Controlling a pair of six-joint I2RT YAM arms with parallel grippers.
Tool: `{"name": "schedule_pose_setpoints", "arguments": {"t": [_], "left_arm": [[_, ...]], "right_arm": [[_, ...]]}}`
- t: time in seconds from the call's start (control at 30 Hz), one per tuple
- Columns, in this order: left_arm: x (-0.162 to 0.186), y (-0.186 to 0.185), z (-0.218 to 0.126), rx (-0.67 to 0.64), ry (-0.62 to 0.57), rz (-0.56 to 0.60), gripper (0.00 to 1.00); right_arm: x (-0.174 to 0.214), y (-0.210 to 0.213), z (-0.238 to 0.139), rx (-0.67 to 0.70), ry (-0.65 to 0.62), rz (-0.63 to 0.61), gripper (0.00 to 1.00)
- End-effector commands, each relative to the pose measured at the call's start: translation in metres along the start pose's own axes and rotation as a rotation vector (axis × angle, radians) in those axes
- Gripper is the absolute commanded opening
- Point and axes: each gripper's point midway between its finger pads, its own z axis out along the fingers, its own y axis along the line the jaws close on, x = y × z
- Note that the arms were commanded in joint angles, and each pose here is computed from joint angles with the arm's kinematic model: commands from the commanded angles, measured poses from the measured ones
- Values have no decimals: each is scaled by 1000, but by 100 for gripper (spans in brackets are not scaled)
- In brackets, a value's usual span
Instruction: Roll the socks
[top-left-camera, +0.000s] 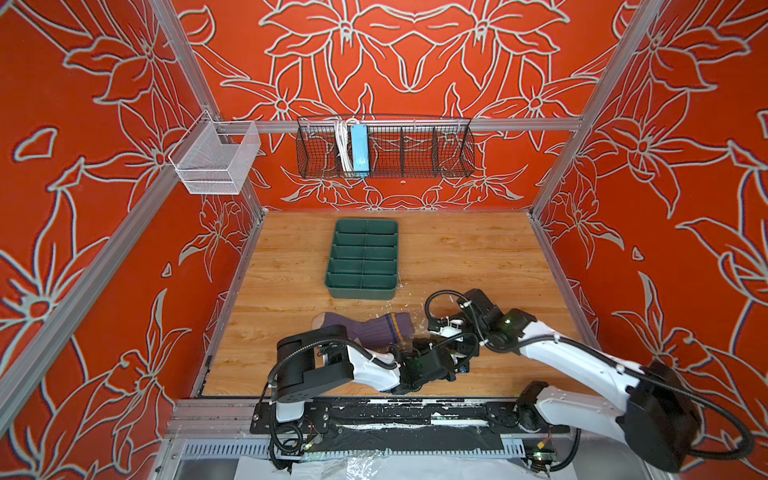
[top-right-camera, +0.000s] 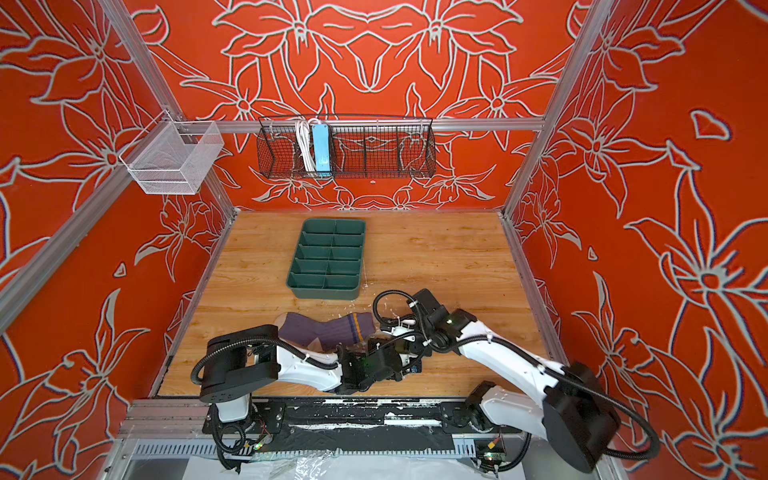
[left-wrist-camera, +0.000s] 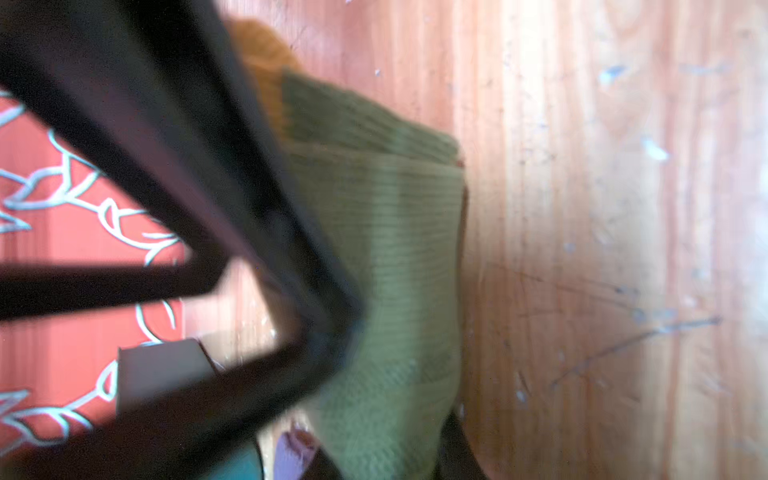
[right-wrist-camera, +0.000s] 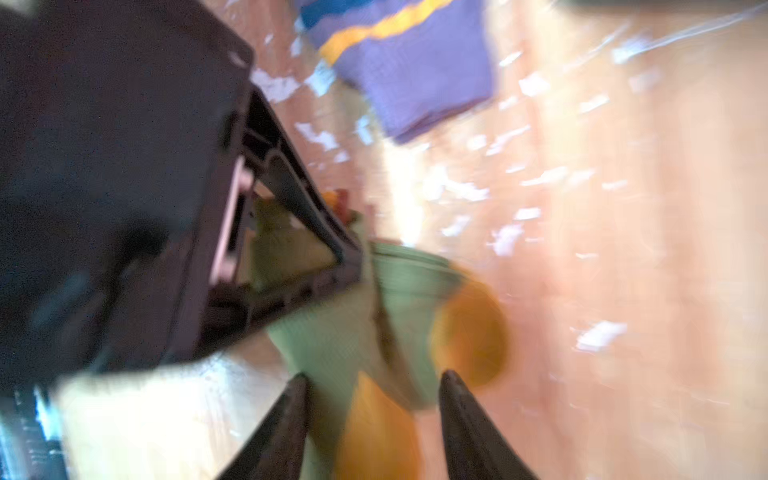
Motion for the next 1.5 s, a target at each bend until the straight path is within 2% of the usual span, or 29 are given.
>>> {"name": "schedule_pose_setpoints", "arguments": {"t": [0.0,0.17,0.3,0.43,0.57,0.7,0.83,1.0,1.1,1.23,1.47], "left_arm": [[45,-18,5,100,166,-40,0],[42,-34,-3,254,207,-76,0],[39,-45,-12,408,258,-126,0],[36,-52,-24,609,304,-222,0],[33,-53,-32,770,357,-344,0],[30,-61,-35,961,404,-453,0],[33,-65,-31,1069,469,-536,0],[34,-57,-20,1095,477,-639,0],[33,-51,-16,1096,463,-673,0],[32,-48,-13,1103,470,-676,0],[12,-28,-6,1082,423,-723,0]], "right_arm": [[21,-12,-12,137,30,-50,57],[30,-45,-50,399,-38,-39,62],[44,-69,-76,626,-43,-27,66],[48,-82,-101,746,-79,28,66],[34,-89,-127,807,-161,54,66],[11,-76,-140,707,-257,32,66],[2,-51,-139,540,-279,9,67],[17,-26,-124,370,-157,-59,67],[27,-28,-124,400,-100,-106,67],[25,-28,-138,456,-120,-160,66],[17,14,-118,169,-153,-171,64]]}}
